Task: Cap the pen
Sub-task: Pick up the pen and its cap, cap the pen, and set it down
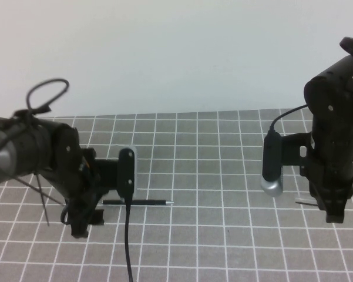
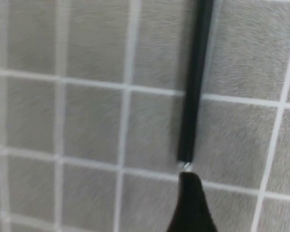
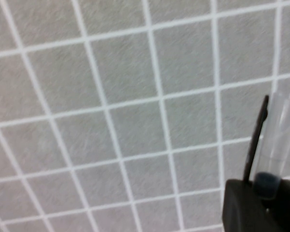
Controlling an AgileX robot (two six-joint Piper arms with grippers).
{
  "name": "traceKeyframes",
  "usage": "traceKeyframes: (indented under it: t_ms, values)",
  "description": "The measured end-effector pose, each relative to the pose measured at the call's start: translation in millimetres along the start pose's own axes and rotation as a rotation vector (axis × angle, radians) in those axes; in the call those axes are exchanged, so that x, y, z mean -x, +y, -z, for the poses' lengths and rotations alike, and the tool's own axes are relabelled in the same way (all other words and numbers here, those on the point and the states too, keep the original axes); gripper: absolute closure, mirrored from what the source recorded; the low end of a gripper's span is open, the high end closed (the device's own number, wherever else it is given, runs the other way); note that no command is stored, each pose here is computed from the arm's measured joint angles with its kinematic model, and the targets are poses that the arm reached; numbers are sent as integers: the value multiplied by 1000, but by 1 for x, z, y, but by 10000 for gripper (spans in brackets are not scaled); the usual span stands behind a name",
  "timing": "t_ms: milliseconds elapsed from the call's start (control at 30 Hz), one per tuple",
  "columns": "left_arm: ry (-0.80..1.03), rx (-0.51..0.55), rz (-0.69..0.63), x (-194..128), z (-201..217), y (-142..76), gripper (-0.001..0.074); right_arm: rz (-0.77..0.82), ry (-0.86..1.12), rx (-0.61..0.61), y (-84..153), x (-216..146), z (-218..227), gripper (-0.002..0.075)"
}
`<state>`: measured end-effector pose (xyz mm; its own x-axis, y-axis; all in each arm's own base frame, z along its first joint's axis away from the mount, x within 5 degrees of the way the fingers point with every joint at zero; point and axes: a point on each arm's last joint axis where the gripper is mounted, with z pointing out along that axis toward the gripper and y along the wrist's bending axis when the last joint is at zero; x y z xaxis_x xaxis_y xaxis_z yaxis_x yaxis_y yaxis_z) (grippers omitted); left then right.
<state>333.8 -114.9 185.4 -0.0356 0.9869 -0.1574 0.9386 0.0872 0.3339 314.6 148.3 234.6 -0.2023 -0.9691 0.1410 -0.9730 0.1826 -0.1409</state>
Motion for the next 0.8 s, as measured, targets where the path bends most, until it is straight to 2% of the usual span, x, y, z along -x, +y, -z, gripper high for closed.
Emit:
traceKeyframes:
  t_ms: [67, 333, 567, 800]
  values:
    - [9, -20, -24, -1, -8, -1, 286, 0, 9, 9, 1, -1, 0, 729]
    - [3, 14, -44, 0, -13, 2, 287, 2, 5, 5, 0, 0, 0, 729]
    - [9, 0, -44, -1, -21, 1, 336, -3, -3, 6, 1, 0, 0, 729]
    - [9, 29, -60, -1, -21, 4, 348, 1, -6, 3, 0, 1, 0, 729]
